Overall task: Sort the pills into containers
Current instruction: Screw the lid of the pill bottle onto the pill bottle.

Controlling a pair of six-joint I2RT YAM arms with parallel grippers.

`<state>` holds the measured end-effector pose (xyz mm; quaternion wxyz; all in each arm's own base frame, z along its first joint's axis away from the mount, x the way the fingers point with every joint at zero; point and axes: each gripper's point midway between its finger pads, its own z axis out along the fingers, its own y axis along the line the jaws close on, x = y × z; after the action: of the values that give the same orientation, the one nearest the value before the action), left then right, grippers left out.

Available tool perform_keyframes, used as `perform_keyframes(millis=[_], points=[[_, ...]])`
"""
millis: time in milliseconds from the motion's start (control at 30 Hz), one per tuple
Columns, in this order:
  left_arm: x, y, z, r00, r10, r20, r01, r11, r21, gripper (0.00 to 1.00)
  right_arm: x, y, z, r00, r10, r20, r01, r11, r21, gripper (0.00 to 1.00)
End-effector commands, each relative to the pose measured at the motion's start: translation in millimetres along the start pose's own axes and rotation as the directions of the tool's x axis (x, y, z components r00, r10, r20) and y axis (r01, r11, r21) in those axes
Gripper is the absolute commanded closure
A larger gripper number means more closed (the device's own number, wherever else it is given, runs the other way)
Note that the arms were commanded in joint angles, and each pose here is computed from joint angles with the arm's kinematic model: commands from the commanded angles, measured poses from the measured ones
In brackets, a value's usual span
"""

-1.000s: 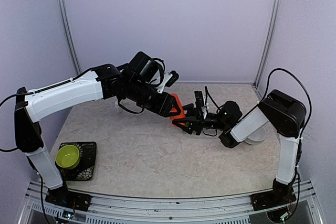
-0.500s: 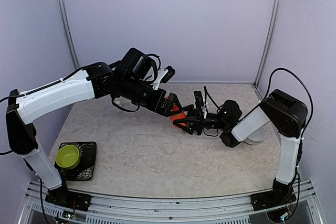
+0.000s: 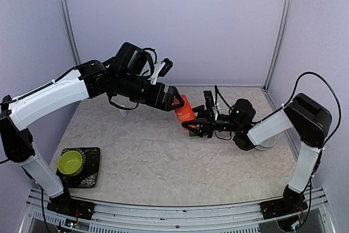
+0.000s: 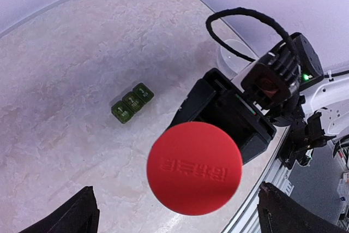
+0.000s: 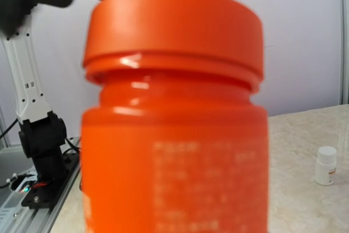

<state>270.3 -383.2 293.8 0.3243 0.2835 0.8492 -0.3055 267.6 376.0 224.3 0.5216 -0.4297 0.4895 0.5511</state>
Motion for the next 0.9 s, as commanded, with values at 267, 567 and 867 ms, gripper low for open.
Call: perform_keyframes(millis=[267,567,867], points=[[-8.1,11.3,5.6,1.0,-0.013,0.018,0.013,1.0,0.016,0.01,-14.9,6.9,-2.8,0.999,-0.037,0.001,0.037,0.999,0.004,0.83],[-7.8,1.6,8.3,1.0,0.016,0.004,-0.016,0.998,0.062,0.01,-10.2,2.5,3.1,0.999,-0.032,-0.032,0.032,0.999,0.011,0.84],[-2.9,-8.3,15.9,0.999,0.013,-0.038,-0.008,0.993,0.121,0.19,-8.5,-0.5,7.3,0.997,-0.047,-0.065,0.05,0.998,0.037,0.84]])
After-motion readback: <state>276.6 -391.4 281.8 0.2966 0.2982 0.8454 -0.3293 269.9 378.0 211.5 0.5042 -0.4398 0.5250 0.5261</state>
